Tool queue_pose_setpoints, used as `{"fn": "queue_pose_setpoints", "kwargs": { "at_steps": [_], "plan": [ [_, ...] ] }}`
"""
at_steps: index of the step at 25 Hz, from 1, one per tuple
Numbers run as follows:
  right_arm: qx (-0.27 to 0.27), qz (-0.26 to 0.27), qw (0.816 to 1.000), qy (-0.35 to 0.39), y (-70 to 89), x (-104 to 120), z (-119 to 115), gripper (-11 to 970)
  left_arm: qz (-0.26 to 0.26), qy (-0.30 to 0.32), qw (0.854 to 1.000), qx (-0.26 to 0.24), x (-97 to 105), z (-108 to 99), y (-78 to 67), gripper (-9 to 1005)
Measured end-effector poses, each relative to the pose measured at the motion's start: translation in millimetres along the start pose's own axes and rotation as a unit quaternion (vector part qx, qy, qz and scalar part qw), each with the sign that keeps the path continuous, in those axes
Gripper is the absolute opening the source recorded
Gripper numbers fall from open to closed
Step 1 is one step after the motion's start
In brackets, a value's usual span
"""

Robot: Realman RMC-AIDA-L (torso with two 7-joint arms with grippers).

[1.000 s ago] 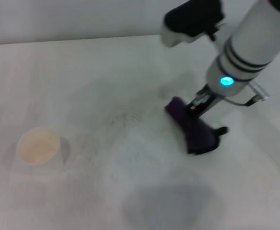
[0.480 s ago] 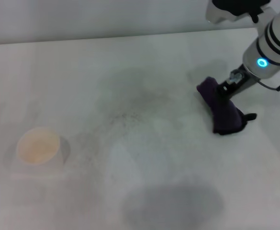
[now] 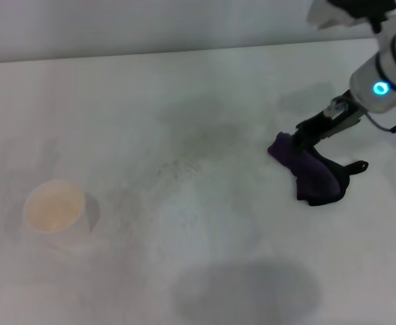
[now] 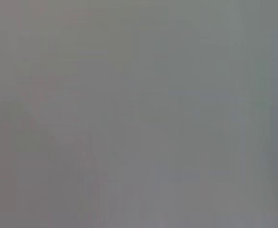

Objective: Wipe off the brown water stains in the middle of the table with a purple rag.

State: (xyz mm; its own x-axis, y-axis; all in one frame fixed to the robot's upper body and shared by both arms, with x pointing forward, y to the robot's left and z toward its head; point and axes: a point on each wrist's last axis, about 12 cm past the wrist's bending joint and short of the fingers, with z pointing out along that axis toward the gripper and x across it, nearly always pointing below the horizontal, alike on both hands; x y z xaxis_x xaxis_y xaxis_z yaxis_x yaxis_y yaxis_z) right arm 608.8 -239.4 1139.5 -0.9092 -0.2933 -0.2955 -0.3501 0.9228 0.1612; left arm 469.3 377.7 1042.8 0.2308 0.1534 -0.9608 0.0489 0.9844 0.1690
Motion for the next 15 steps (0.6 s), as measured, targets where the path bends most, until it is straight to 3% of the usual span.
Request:
{"fn": "queue_pose_setpoints", "kwargs": {
  "at_steps": [7,12,13,15],
  "plan": [
    [-0.022,0.044,0.993,-0.106,-49.3,12,-20,324,0.004,-0.002,1.000,-0.023,1,-1,-4.1,891],
    [-0.058,0.055,0.968,-0.236,-88.4,31,-36,326,0.009,0.005,0.999,-0.031,4,-1,-9.8,891],
    [-0.068,0.045,0.954,-0.289,-100.3,42,-38,326,0.010,0.006,0.999,-0.031,4,0,-11.3,891],
    [-0.072,0.039,0.945,-0.317,-105.2,48,-38,327,0.011,0.006,0.999,-0.030,5,1,-13.3,892]
  ]
}}
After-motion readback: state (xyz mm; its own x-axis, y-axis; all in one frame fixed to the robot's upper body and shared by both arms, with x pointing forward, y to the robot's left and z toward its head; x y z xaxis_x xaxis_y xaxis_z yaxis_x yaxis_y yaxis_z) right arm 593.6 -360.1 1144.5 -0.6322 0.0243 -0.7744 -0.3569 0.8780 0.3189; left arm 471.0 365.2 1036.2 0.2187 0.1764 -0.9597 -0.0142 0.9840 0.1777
